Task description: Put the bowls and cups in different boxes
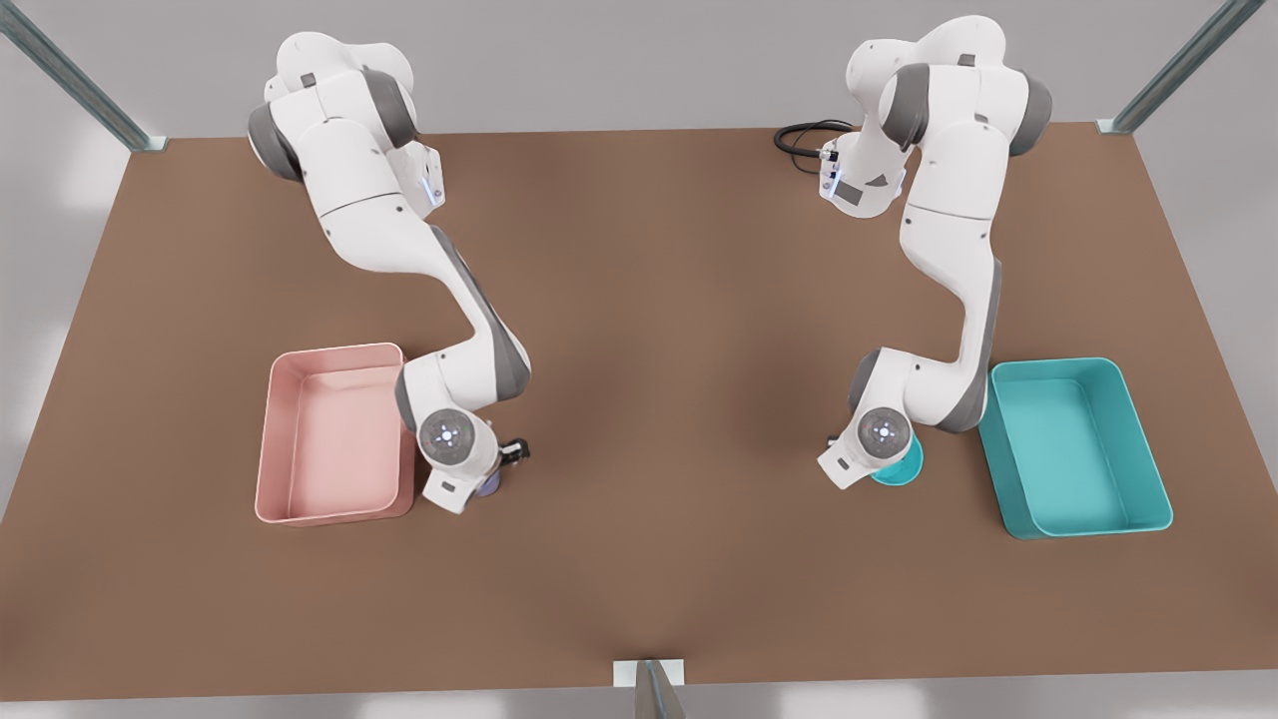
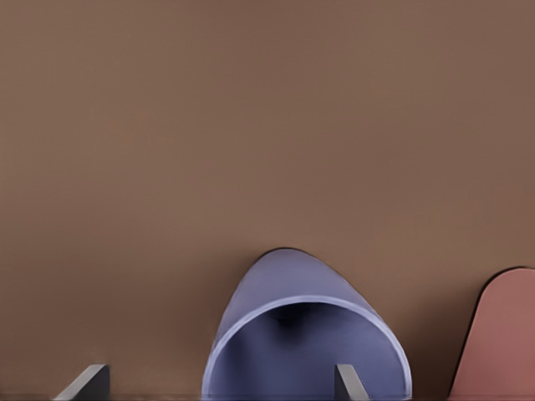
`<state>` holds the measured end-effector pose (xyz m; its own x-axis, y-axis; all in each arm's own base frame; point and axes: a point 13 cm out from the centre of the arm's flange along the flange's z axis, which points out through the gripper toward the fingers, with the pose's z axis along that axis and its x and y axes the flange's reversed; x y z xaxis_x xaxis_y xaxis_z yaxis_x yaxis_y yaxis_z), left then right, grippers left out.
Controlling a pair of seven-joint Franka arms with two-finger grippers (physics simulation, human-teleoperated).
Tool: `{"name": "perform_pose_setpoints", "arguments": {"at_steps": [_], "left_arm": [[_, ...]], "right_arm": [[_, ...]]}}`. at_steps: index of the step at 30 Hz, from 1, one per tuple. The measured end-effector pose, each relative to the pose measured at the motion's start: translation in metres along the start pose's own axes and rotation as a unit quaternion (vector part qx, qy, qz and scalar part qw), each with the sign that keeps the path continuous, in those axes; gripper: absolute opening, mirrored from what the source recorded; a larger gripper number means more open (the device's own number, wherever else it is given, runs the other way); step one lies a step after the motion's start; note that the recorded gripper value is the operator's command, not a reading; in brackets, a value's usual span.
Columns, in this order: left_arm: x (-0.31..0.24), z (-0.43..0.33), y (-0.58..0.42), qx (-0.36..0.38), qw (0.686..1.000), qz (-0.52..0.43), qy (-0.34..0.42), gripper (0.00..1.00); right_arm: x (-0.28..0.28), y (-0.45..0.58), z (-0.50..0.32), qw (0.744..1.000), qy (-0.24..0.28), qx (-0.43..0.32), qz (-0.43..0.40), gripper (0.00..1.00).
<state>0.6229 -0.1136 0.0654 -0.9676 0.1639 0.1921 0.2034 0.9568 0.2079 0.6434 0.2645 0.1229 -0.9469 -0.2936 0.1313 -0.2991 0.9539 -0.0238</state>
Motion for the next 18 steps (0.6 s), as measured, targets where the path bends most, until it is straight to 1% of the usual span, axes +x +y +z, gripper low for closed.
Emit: {"name": "perform_pose_setpoints", "arguments": {"at_steps": [2, 5, 6, 8, 9, 10, 11, 12, 18], "left_arm": [[-0.004, -0.016, 0.0, 0.001, 1.0, -0.004, -0.012, 0.21], [-0.006, -0.089, 0.021, 0.004, 0.998, -0.028, -0.05, 0.21], [-0.003, -0.117, 0.051, 0.005, 0.997, -0.053, -0.062, 0.21], [0.01, -0.136, 0.13, 0.007, 0.991, -0.116, -0.063, 0.21], [0.019, -0.137, 0.164, 0.005, 0.988, -0.144, -0.059, 0.21], [0.028, -0.134, 0.195, 0.002, 0.984, -0.169, -0.053, 0.21], [0.036, -0.13, 0.22, 0.0, 0.981, -0.188, -0.047, 0.21], [0.043, -0.124, 0.237, -0.003, 0.979, -0.201, -0.039, 0.21], [0.074, -0.026, 0.318, -0.002, 0.966, -0.26, 0.012, 0.21]], "right_arm": [[0.003, 0.002, 0.005, 1.0, 0.004, 0.001, -0.001, 1.0], [0.005, 0.002, 0.02, 1.0, 0.013, 0.003, 0.0, 1.0], [0.006, 0.002, 0.028, 1.0, 0.017, 0.004, 0.0, 1.0], [0.008, 0.002, 0.04, 1.0, 0.024, 0.005, 0.001, 0.99], [0.008, 0.002, 0.043, 1.0, 0.025, 0.005, 0.001, 0.76], [0.008, 0.003, 0.043, 1.0, 0.025, 0.004, 0.001, 0.56], [0.007, 0.003, 0.042, 1.0, 0.024, 0.002, 0.001, 0.37], [0.006, 0.004, 0.04, 1.0, 0.022, 0.0, 0.001, 0.22], [0.001, 0.005, 0.03, 1.0, 0.014, -0.008, -0.003, 0.21]]}}
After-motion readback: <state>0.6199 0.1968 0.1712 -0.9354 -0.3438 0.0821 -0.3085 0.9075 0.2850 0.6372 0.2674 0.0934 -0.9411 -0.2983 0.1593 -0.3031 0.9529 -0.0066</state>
